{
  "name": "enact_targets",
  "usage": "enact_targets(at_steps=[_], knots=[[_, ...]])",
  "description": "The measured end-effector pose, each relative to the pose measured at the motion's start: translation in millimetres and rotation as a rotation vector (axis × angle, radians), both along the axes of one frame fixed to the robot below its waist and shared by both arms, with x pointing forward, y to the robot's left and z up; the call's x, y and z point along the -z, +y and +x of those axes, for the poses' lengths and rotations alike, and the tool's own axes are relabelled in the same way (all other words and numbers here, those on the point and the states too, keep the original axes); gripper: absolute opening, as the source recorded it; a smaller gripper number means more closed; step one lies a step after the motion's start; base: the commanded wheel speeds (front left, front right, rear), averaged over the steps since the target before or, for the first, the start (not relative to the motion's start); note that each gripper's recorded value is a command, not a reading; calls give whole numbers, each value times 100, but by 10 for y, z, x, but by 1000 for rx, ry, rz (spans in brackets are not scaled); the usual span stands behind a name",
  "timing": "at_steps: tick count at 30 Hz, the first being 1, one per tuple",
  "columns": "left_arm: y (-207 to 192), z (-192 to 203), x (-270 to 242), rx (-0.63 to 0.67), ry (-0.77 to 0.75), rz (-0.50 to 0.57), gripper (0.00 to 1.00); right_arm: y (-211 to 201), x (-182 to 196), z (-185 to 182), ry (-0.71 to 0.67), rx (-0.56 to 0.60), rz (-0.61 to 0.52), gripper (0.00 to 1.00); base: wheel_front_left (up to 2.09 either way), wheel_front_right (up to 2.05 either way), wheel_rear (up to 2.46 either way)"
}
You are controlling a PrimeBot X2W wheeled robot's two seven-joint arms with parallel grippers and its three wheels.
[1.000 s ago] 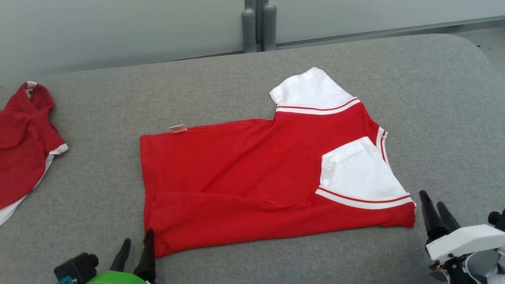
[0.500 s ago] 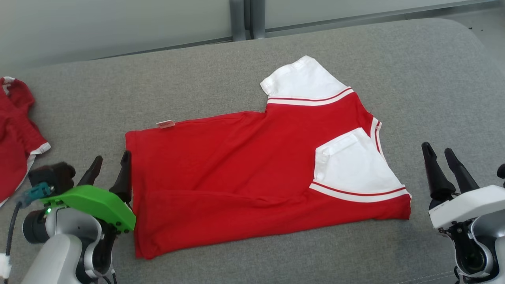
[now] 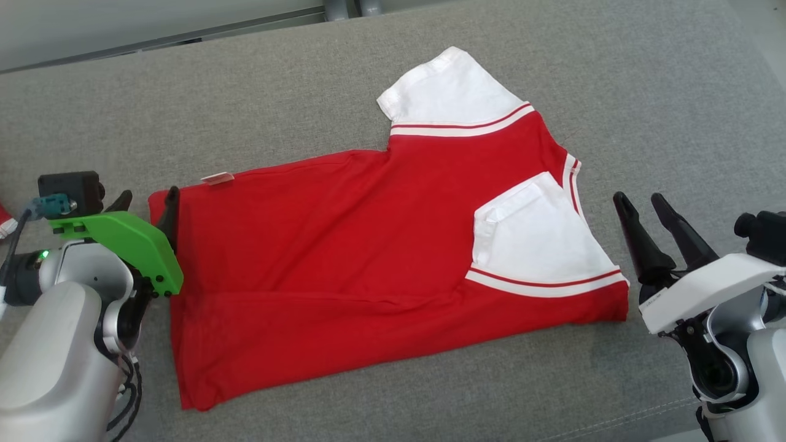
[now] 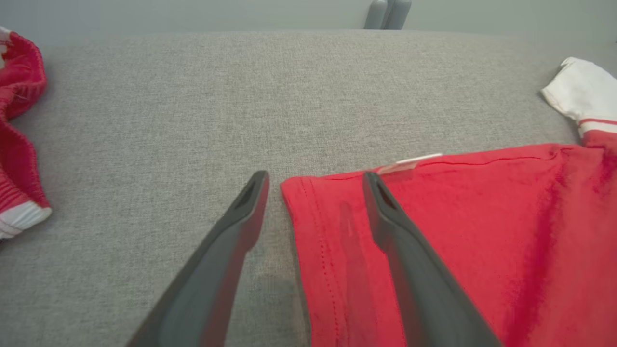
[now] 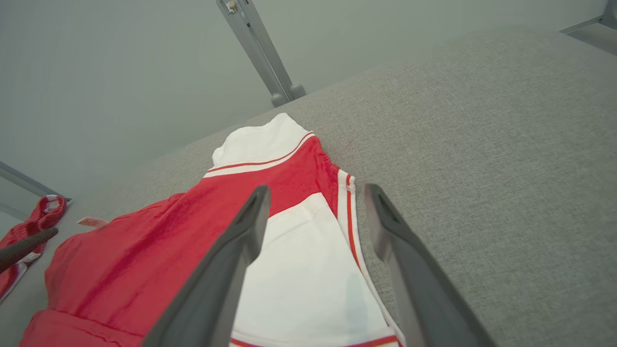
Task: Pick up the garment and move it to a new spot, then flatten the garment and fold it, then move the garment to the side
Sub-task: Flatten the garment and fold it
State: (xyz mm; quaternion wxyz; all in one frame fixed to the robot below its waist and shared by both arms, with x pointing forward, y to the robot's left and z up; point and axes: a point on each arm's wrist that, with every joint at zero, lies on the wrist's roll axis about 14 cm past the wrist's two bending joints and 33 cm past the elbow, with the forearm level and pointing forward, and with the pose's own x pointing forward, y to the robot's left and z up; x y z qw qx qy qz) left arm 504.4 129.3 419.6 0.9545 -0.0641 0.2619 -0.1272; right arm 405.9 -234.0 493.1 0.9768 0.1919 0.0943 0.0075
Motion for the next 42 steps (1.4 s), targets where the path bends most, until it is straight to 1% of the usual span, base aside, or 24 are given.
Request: enact_targets(at_steps=[8, 22, 23, 26, 27, 29, 32, 36, 42], knots=[[57, 101, 255, 32, 88, 112, 100, 21, 99, 16, 37, -26, -8, 100, 0, 0, 0], [65, 125, 416, 58, 148, 160, 100, 79, 179, 38, 61, -47, 1, 100, 0, 0, 0], [50, 129, 423, 62, 149, 160, 98, 77, 184, 38, 62, -48, 0, 100, 0, 0, 0], [2, 145, 438, 82, 149, 163, 64, 72, 199, 34, 67, -48, 1, 100, 0, 0, 0], [-10, 141, 453, 92, 153, 170, 49, 67, 204, 31, 69, -47, -1, 100, 0, 0, 0], [-34, 138, 468, 107, 159, 177, 34, 58, 211, 29, 72, -46, -3, 100, 0, 0, 0], [-40, 151, 465, 111, 155, 181, 0, 53, 216, 28, 74, -45, -4, 100, 0, 0, 0], [-48, 158, 448, 127, 135, 198, 0, 29, 177, 60, 58, -39, -7, 100, 0, 0, 0], [-71, 253, 209, 118, 20, 166, 0, -47, 4, 222, 11, -31, -58, 100, 0, 0, 0]])
